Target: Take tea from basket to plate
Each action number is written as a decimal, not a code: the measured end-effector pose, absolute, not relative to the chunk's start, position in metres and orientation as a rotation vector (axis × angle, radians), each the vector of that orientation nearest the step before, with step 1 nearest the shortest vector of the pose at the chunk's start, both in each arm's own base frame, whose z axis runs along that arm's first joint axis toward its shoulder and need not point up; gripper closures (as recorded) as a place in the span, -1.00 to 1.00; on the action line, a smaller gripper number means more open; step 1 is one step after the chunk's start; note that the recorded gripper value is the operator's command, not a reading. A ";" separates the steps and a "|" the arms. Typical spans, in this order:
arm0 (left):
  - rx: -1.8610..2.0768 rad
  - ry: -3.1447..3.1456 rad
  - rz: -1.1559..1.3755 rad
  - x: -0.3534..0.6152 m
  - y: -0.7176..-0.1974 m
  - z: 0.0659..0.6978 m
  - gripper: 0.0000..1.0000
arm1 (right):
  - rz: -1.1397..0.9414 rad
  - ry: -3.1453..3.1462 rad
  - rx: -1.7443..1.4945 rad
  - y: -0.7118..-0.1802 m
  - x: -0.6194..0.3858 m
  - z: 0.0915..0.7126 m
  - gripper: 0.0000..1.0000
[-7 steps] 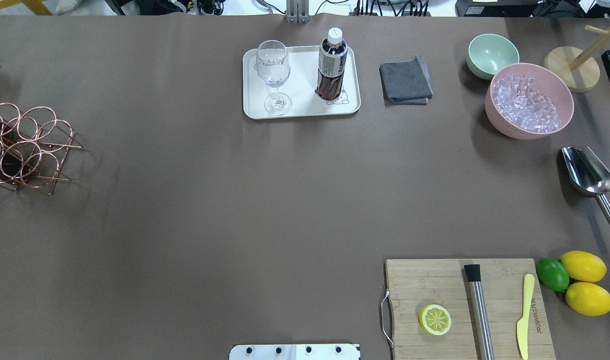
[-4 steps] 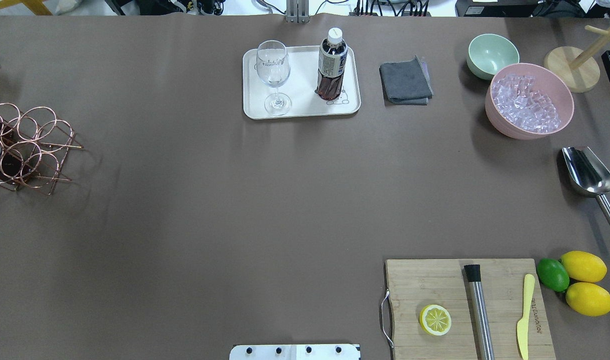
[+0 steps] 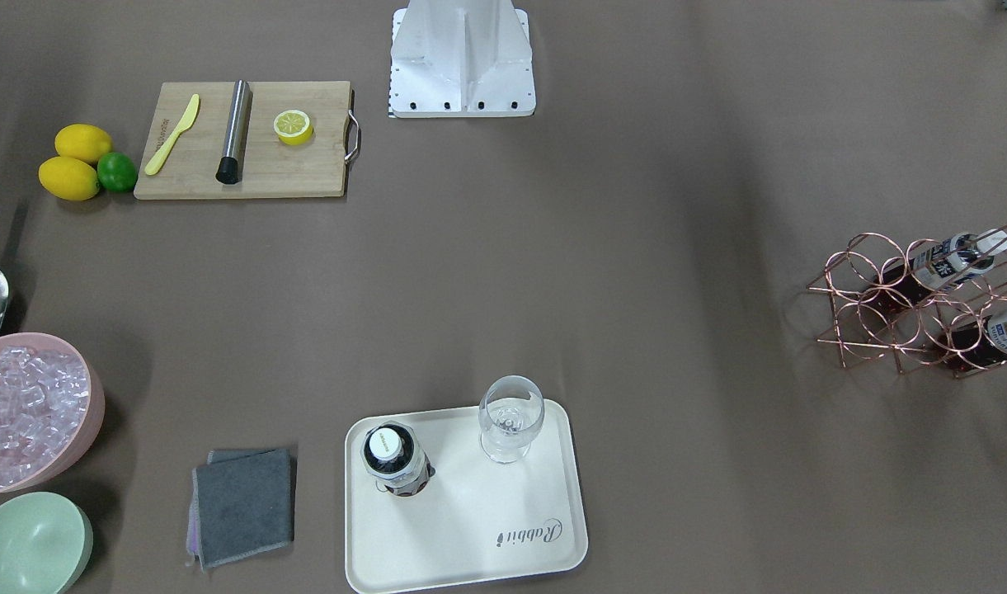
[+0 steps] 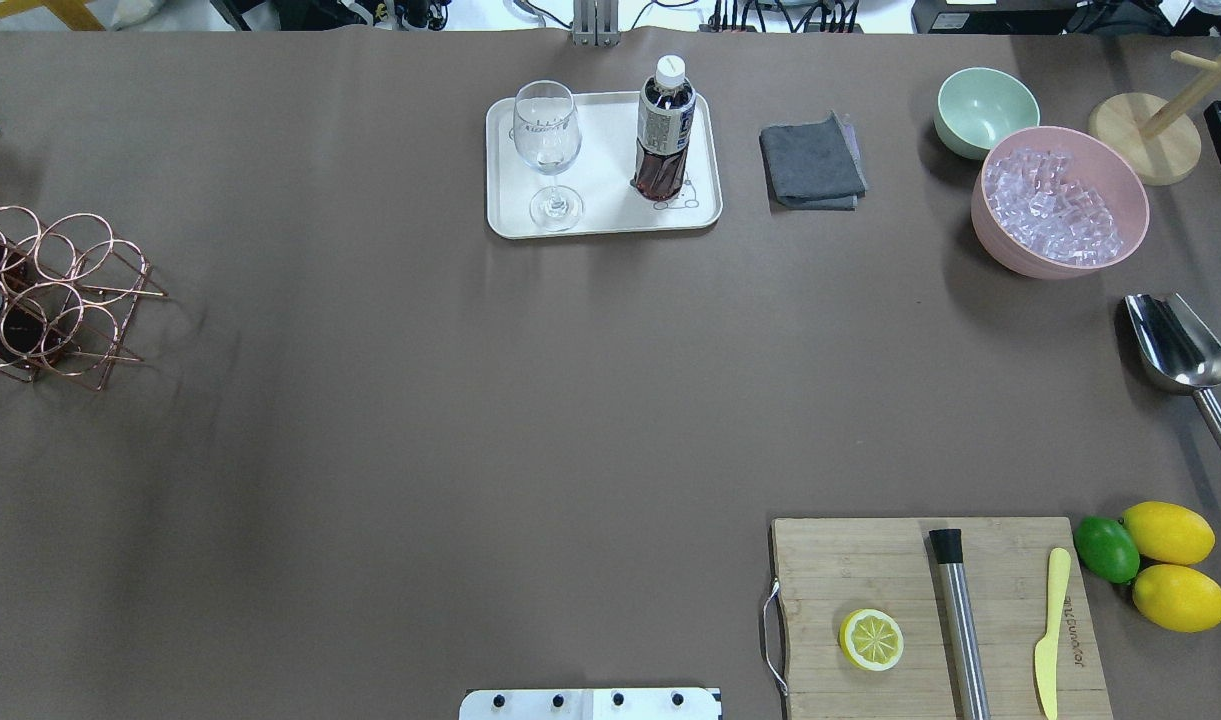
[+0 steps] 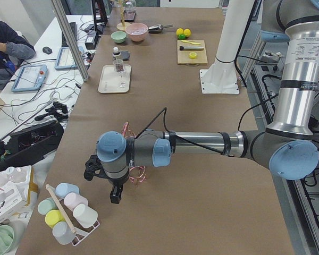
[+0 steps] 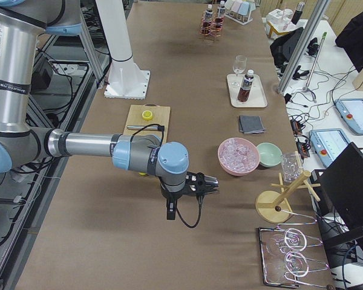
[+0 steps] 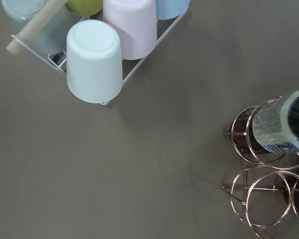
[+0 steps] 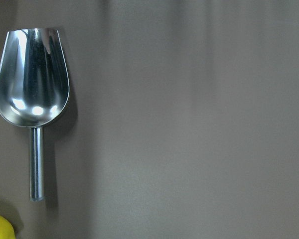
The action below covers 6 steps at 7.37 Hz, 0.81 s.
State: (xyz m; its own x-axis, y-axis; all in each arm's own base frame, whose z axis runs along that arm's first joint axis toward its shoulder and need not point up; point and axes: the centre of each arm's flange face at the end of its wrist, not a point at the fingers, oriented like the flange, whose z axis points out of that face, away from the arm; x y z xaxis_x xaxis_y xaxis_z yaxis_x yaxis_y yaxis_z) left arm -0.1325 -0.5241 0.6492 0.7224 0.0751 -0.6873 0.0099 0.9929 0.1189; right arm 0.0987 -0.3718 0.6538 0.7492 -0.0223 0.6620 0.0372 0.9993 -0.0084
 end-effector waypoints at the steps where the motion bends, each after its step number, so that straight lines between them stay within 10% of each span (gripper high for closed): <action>1: 0.107 0.765 0.014 -0.131 -0.522 0.667 -0.96 | -0.031 -0.720 -0.022 -0.372 0.100 0.655 -1.00; 6: 0.083 0.781 -0.129 -0.105 -0.541 0.678 -0.96 | -0.028 -0.720 -0.028 -0.371 0.101 0.659 -1.00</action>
State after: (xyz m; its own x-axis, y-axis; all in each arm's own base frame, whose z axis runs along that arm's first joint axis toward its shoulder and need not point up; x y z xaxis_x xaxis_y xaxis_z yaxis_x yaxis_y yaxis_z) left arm -0.1054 -0.5407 0.6780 0.7026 -0.0849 -0.7065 0.1467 0.9888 0.0270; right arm 0.1006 -0.3712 0.6586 0.7517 -0.0163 0.6593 0.0354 0.9992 -0.0157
